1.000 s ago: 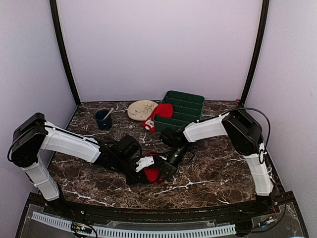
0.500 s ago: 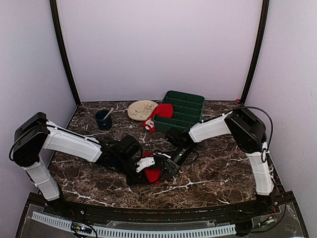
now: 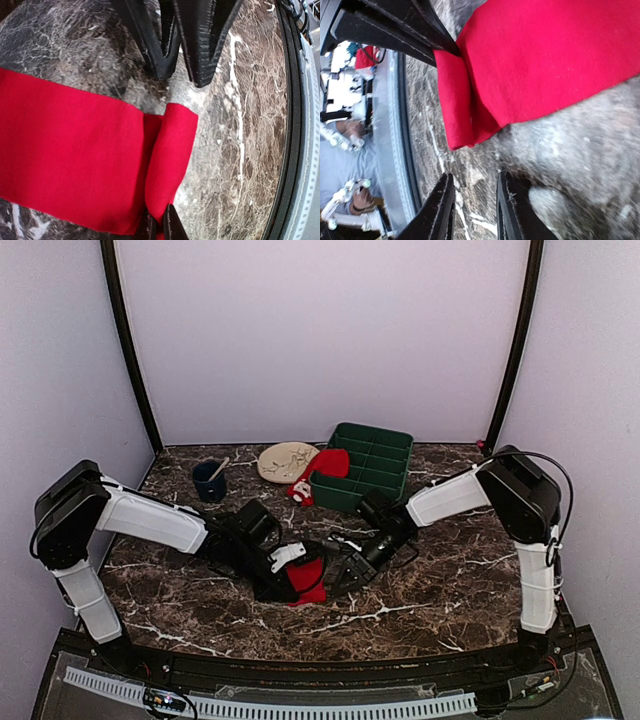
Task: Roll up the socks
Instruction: Roll the sock at the center of the board.
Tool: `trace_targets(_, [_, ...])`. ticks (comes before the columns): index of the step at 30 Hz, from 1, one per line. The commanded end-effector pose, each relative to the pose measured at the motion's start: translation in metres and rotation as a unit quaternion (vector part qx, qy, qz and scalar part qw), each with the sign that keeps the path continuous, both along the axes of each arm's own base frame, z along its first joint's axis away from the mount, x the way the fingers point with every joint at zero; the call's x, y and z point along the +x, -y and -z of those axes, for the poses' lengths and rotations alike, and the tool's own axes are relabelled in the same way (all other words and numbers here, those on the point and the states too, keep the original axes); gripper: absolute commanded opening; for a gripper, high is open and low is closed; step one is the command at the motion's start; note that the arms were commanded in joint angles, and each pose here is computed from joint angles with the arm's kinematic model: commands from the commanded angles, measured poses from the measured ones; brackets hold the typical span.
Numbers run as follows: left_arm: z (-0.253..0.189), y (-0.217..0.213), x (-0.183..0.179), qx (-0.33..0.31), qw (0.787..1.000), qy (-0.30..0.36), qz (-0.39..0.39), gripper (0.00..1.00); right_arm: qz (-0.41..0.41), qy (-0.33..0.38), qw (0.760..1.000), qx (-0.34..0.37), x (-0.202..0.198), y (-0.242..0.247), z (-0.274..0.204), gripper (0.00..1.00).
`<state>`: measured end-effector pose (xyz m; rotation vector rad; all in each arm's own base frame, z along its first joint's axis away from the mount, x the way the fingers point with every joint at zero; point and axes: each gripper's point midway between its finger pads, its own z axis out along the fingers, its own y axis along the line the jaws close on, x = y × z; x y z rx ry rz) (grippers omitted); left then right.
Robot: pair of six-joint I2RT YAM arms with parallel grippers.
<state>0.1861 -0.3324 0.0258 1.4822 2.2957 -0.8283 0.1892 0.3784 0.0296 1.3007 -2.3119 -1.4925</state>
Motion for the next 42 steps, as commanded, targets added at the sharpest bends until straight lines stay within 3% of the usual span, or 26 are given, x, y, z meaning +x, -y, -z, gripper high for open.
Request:
trace_targets(1, [-0.003,-0.001,0.0,-0.006,0.998,-0.06,-0.004,0.0,0.031,0.071,0.997,0.011,0.021,-0.003,-0.013,0.28])
trace_targets(12, [-0.006,-0.008,-0.017,-0.013,0.981,-0.192,0.014,0.0,0.065,0.226,0.972,-0.007,0.033,0.009,-0.025,0.26])
trace_targets(23, [-0.005,-0.005,-0.019,-0.026,0.959,-0.281,0.008,0.0,0.025,0.406,0.913,-0.033,0.004,-0.007,-0.024,0.27])
trace_targets(42, [0.001,-0.007,-0.024,-0.035,0.942,-0.333,0.003,0.0,-0.06,0.477,0.877,-0.018,-0.034,-0.042,-0.023,0.34])
